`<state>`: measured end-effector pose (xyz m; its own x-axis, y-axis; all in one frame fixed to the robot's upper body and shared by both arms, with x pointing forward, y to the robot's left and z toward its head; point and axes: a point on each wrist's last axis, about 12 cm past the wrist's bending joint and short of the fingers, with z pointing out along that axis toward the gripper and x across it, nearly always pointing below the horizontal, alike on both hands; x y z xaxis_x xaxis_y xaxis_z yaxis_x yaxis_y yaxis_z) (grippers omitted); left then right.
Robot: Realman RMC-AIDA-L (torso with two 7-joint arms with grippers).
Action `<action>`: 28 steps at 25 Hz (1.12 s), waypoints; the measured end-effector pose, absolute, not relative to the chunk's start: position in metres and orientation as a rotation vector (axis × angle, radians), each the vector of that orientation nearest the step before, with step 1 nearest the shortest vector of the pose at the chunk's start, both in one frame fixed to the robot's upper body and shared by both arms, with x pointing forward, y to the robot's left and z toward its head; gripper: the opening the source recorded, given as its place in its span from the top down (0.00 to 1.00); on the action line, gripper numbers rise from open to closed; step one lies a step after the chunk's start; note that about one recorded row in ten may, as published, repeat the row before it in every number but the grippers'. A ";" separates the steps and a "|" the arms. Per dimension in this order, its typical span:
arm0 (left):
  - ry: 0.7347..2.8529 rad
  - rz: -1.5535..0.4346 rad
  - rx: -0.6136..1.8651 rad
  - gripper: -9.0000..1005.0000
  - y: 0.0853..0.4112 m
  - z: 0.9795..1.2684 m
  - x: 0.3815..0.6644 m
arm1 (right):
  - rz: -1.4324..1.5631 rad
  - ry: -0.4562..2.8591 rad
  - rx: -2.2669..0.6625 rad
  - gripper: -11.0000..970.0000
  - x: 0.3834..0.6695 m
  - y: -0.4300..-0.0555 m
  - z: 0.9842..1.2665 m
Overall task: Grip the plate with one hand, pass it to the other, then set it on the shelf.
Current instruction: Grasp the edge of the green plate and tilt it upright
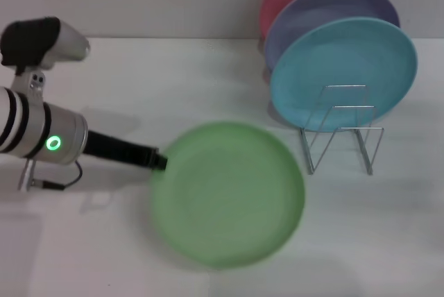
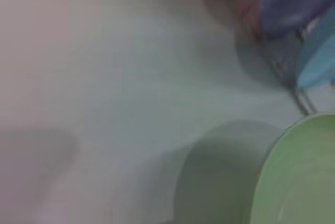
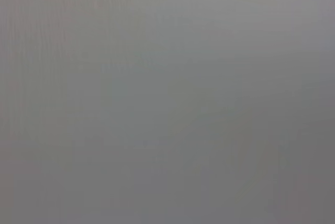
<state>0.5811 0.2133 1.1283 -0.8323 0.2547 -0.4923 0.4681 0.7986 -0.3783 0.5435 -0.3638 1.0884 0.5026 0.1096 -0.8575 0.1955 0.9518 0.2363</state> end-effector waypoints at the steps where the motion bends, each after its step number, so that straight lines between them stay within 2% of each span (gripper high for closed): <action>1: 2.534 -0.689 0.524 0.95 0.214 1.129 0.583 | -0.052 1.048 0.323 0.26 0.543 -0.364 1.088; 8: 2.300 -0.656 0.377 0.95 0.228 1.135 0.599 | -0.049 1.041 0.322 0.26 0.543 -0.362 1.088; 16: 2.025 -0.354 0.224 0.95 0.264 1.129 0.606 | -0.026 1.059 0.296 0.26 0.542 -0.355 1.085; 28: 1.743 0.101 0.360 0.96 0.263 1.137 0.608 | -0.002 1.101 0.299 0.26 0.544 -0.347 1.079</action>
<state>0.6085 0.2632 1.1365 -0.1609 0.2949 -0.9419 0.1836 0.9466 0.2650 0.5441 -0.3473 1.0792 0.4569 0.1462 -0.8774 0.1489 0.9599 0.2374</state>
